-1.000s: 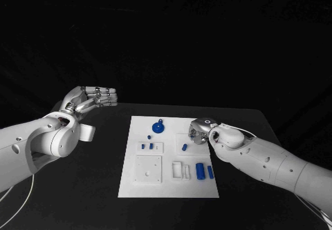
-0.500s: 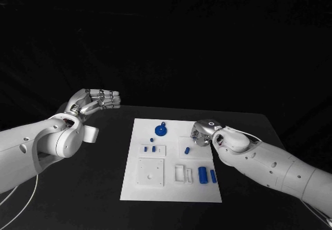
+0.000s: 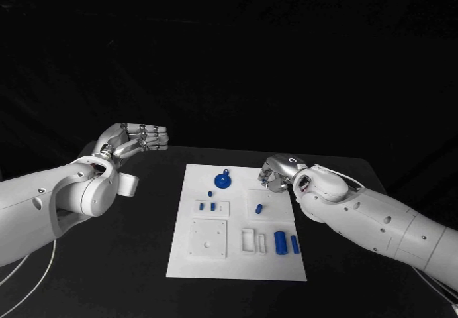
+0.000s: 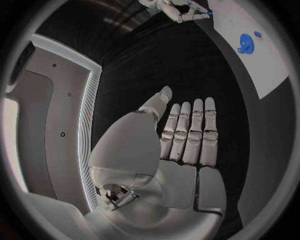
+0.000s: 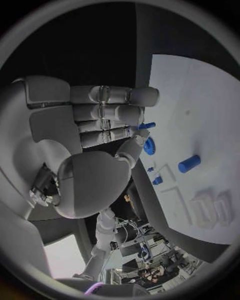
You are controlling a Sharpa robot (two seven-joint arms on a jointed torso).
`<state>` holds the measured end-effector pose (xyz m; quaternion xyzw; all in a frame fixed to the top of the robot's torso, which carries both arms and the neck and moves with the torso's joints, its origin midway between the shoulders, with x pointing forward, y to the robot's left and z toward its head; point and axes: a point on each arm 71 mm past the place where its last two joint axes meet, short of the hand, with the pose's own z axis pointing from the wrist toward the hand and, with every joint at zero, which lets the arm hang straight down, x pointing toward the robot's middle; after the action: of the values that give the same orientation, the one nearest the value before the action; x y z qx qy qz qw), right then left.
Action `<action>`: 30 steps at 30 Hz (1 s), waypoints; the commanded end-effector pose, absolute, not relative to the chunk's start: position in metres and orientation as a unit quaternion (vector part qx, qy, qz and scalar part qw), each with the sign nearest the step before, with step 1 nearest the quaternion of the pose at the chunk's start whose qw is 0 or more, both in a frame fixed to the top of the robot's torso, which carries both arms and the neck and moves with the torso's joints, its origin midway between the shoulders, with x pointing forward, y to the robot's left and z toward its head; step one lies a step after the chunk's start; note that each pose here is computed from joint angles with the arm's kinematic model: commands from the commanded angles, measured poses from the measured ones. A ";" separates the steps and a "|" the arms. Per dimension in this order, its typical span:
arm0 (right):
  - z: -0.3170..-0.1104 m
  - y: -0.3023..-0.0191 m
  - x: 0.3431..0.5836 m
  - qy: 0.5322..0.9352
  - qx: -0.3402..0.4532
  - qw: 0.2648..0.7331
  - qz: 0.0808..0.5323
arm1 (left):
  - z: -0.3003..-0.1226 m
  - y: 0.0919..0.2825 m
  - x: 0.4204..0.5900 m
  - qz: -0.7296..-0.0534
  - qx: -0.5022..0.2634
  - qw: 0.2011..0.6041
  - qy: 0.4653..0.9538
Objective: Assemble the parts on the task board
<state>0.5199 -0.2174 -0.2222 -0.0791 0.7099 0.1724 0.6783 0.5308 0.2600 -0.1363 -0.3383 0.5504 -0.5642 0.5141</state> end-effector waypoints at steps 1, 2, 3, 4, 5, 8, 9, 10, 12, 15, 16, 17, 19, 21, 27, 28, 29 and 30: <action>-0.217 -0.209 0.517 0.706 -0.072 0.678 0.192 | -0.136 0.257 0.533 -0.568 -0.339 0.509 0.552; -0.215 -0.206 0.516 0.704 -0.073 0.678 0.196 | -0.137 0.257 0.533 -0.567 -0.339 0.509 0.552; -0.214 -0.202 0.515 0.703 -0.075 0.678 0.201 | -0.137 0.257 0.534 -0.565 -0.340 0.509 0.553; -0.213 -0.199 0.514 0.701 -0.077 0.678 0.205 | -0.138 0.257 0.534 -0.564 -0.341 0.510 0.553; -0.211 -0.194 0.513 0.699 -0.079 0.678 0.212 | -0.138 0.256 0.535 -0.562 -0.342 0.510 0.554; -0.207 -0.182 0.509 0.696 -0.086 0.676 0.227 | -0.139 0.254 0.536 -0.560 -0.342 0.509 0.556; -0.206 -0.177 0.508 0.694 -0.089 0.675 0.232 | -0.140 0.253 0.537 -0.560 -0.342 0.509 0.557; -0.205 -0.171 0.506 0.693 -0.092 0.675 0.238 | -0.140 0.252 0.537 -0.560 -0.342 0.508 0.558; -0.203 -0.161 0.503 0.690 -0.099 0.672 0.250 | -0.141 0.250 0.538 -0.560 -0.342 0.506 0.560; -0.202 -0.146 0.498 0.687 -0.113 0.668 0.263 | -0.142 0.246 0.539 -0.560 -0.340 0.504 0.562; -0.202 -0.142 0.496 0.686 -0.117 0.667 0.266 | -0.143 0.245 0.540 -0.560 -0.340 0.504 0.563; -0.202 -0.135 0.493 0.683 -0.126 0.666 0.271 | -0.143 0.243 0.541 -0.560 -0.339 0.503 0.564; -0.205 -0.124 0.488 0.680 -0.141 0.665 0.276 | -0.143 0.240 0.542 -0.561 -0.338 0.503 0.564; -0.210 -0.114 0.482 0.680 -0.155 0.660 0.279 | -0.143 0.238 0.543 -0.561 -0.337 0.503 0.564; -0.225 -0.093 0.469 0.680 -0.193 0.648 0.284 | -0.142 0.232 0.548 -0.562 -0.334 0.505 0.564; -0.229 -0.090 0.467 0.681 -0.199 0.645 0.285 | -0.142 0.230 0.549 -0.562 -0.333 0.505 0.564; -0.232 -0.087 0.465 0.681 -0.204 0.642 0.286 | -0.141 0.229 0.550 -0.563 -0.332 0.505 0.564; -0.234 -0.084 0.463 0.682 -0.209 0.639 0.287 | -0.141 0.228 0.551 -0.563 -0.332 0.505 0.564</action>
<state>0.4652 -0.0875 -0.2326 -0.1764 0.6883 0.2954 0.6386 0.5499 0.2304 -0.1426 -0.3347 0.5643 -0.5584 0.5077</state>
